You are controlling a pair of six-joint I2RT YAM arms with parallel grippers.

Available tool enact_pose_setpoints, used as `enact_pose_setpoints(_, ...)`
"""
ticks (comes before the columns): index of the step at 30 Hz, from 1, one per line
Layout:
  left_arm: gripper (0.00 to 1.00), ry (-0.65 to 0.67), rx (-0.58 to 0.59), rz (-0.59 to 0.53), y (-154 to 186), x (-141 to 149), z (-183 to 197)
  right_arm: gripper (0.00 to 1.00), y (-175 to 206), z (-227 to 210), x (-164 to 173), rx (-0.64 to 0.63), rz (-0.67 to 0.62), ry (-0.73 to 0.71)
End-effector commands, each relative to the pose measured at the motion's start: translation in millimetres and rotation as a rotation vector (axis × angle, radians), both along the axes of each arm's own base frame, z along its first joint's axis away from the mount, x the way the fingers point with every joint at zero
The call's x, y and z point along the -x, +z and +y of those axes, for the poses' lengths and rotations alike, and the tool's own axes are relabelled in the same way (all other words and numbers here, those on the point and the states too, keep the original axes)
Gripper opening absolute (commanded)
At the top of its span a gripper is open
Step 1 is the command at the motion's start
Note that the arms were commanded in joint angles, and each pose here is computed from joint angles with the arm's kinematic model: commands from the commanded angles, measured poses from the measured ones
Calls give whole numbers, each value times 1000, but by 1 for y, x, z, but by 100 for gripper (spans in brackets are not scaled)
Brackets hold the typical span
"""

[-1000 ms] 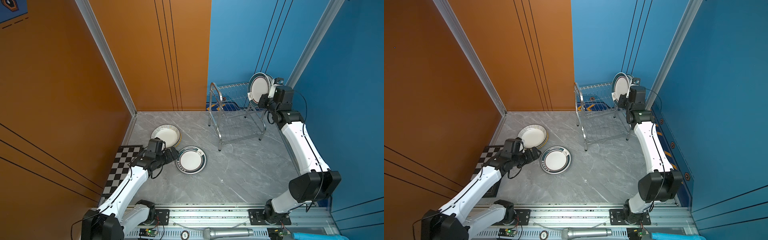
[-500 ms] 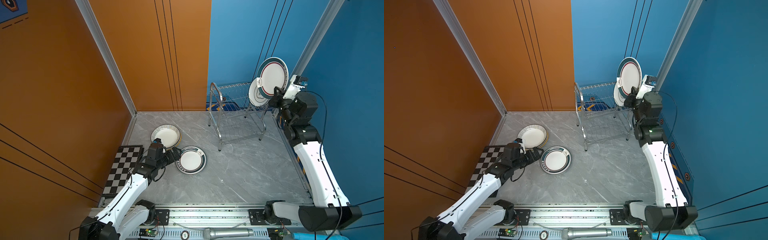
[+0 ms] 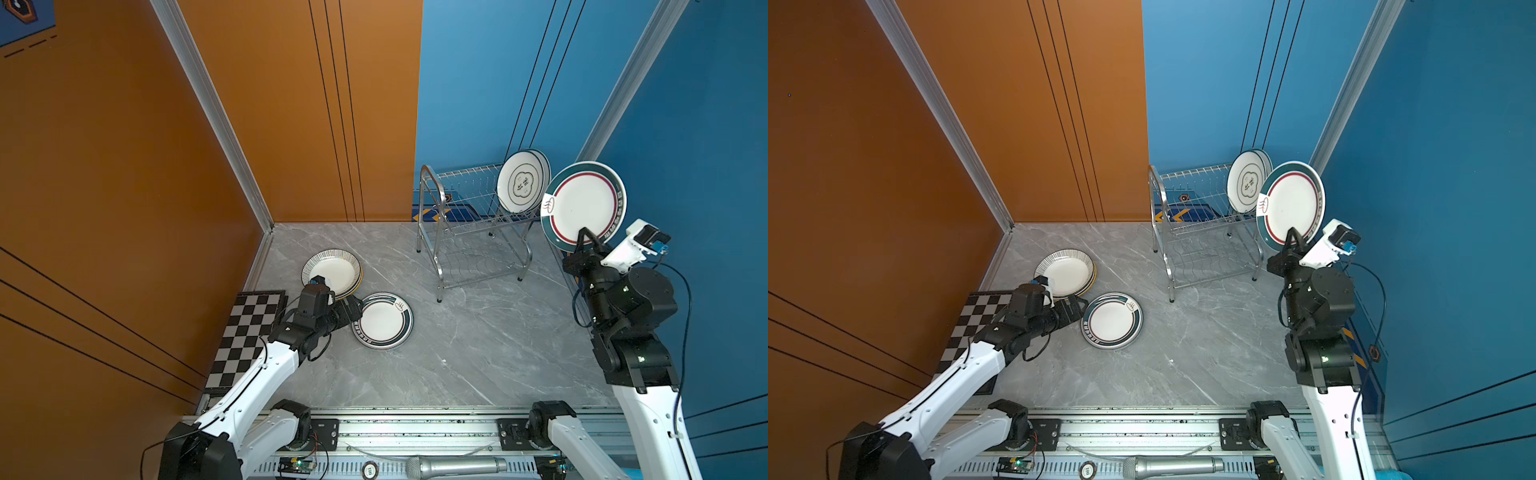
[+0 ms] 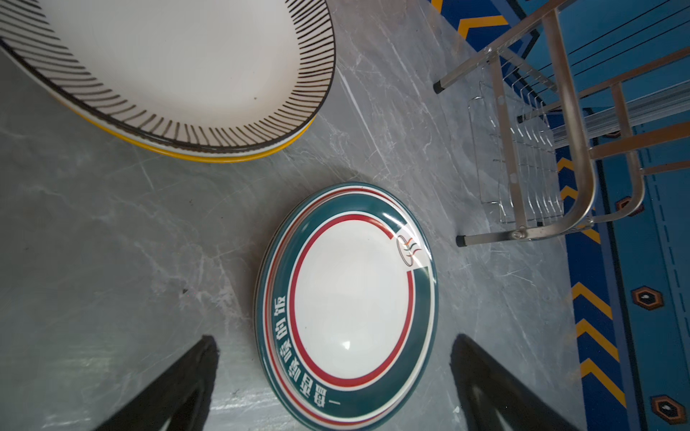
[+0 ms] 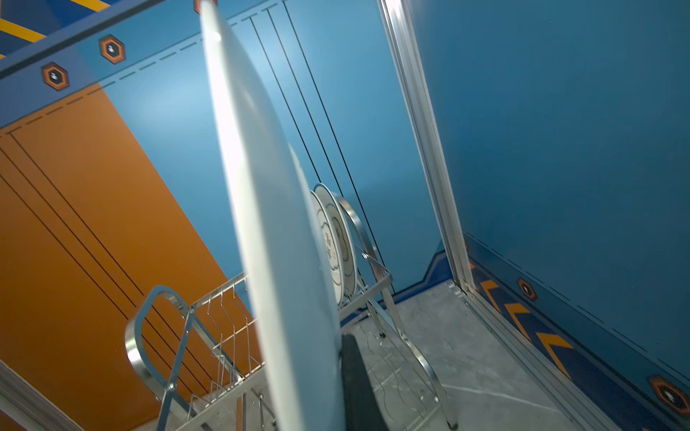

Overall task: Unload the plates from the dish rack
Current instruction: Pick up the plate from the dish rack.

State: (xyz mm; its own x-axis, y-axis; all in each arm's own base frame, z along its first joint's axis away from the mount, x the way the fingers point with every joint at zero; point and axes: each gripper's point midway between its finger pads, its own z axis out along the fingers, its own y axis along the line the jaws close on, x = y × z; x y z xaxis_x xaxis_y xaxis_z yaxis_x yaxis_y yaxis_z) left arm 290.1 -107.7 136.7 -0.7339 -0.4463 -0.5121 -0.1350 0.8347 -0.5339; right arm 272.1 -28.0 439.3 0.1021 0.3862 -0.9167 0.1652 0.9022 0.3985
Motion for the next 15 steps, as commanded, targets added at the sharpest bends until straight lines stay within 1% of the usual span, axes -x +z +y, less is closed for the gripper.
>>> enact_pose_setpoints(1,98,20,-66,-1,2,3,10,0,-49,-15,17,-66,164,-79)
enact_pose_setpoints(3,98,34,-66,-9,3,3,12,0,-78,-12,25,-99,256,-60)
enact_pose_setpoints(6,98,25,-39,-25,3,2,8,0,-113,1,30,-151,387,11)
enact_pose_setpoints(8,98,27,-34,-34,2,2,7,0,-131,16,31,-193,470,92)
enact_pose_setpoints(10,98,33,-39,-52,0,3,8,0,-149,36,30,-262,543,202)
enact_pose_setpoints(13,98,41,-33,-65,-1,3,9,0,-169,68,27,-365,613,370)
enact_pose_setpoints(15,98,29,-32,-58,-1,3,7,0,-178,86,24,-427,628,468)
